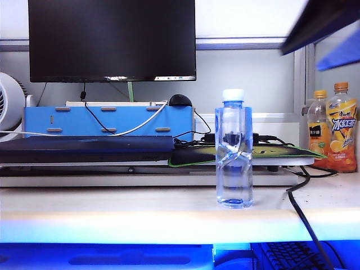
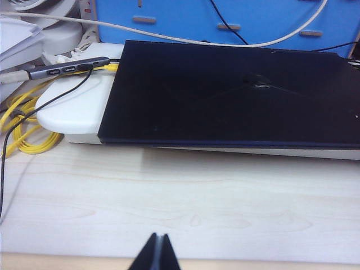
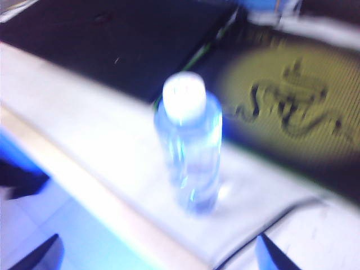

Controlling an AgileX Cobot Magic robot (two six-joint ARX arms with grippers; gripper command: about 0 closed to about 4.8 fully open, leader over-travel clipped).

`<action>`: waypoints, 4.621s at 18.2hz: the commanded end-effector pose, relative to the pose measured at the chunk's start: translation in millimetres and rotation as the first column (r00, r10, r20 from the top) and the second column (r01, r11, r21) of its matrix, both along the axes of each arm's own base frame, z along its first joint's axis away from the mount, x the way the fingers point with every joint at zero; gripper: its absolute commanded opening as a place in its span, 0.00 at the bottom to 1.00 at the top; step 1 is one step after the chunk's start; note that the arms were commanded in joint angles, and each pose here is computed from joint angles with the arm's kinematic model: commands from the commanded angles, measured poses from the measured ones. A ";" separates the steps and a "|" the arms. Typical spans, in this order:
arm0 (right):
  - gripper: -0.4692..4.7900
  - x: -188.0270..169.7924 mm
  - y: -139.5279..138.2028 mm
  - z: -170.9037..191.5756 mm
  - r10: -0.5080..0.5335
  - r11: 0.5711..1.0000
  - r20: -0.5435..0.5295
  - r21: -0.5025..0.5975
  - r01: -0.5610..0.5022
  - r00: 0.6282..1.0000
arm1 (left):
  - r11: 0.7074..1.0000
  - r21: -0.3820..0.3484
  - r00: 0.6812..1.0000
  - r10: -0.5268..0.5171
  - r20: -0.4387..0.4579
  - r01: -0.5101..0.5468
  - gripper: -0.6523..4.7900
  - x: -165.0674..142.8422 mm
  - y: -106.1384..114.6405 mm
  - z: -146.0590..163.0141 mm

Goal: Pick up the mineral water bottle and place it on the laptop.

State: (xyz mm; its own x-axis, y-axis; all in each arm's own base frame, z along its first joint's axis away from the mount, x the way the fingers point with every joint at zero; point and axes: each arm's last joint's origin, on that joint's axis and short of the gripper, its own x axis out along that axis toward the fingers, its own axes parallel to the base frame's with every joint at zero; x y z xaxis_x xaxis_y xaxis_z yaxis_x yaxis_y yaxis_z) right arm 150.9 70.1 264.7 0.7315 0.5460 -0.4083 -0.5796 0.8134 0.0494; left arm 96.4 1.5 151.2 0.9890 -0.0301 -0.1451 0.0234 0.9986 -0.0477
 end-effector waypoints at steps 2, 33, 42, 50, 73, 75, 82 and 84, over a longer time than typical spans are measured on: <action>1.00 26.1 21.3 -9.3 -0.059 0.997 0.047 -0.048 0.061 0.997 | 1.000 0.001 1.000 -0.003 0.000 0.003 0.12 -0.1 -0.1 0.0; 1.00 120.0 74.7 -87.5 0.035 0.994 -0.137 -0.093 -0.049 0.990 | 1.000 0.001 1.000 -0.003 0.000 0.003 0.12 -0.1 -0.1 0.0; 0.16 133.5 81.9 -61.3 0.045 0.996 -0.095 -0.068 -0.051 0.995 | 1.000 0.001 1.000 -0.003 0.000 0.003 0.12 -0.1 -0.1 0.0; 0.15 140.7 85.6 11.9 0.046 0.999 0.069 0.005 -0.047 0.997 | 1.000 0.001 1.000 -0.003 0.000 0.003 0.12 -0.1 -0.1 0.0; 0.16 230.8 213.4 42.8 0.243 0.969 0.173 0.010 -0.249 0.954 | 1.000 0.001 1.000 -0.003 0.000 0.003 0.12 -0.1 -0.1 0.0; 0.16 230.7 216.7 38.7 0.251 0.967 0.169 0.001 -0.254 0.953 | 1.000 0.001 1.000 -0.003 0.000 0.003 0.12 -0.1 -0.1 0.0; 0.19 236.5 222.4 15.6 0.248 0.969 0.121 -0.046 -0.245 0.961 | 1.000 0.001 1.000 -0.002 0.000 0.002 0.12 -0.1 0.0 0.0; 0.21 236.6 222.5 15.2 0.248 0.969 0.119 -0.047 -0.244 0.961 | 1.000 0.001 1.000 -0.003 0.000 0.003 0.12 -0.1 -0.1 0.0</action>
State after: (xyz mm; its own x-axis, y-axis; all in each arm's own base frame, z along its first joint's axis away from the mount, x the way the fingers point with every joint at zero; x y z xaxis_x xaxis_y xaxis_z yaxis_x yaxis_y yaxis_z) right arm 387.5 290.5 269.8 0.6071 0.6894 -0.3951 -0.7616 0.6467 -0.0419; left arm 96.4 1.5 151.2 0.9890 -0.0301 -0.1451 0.0234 0.9986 -0.0477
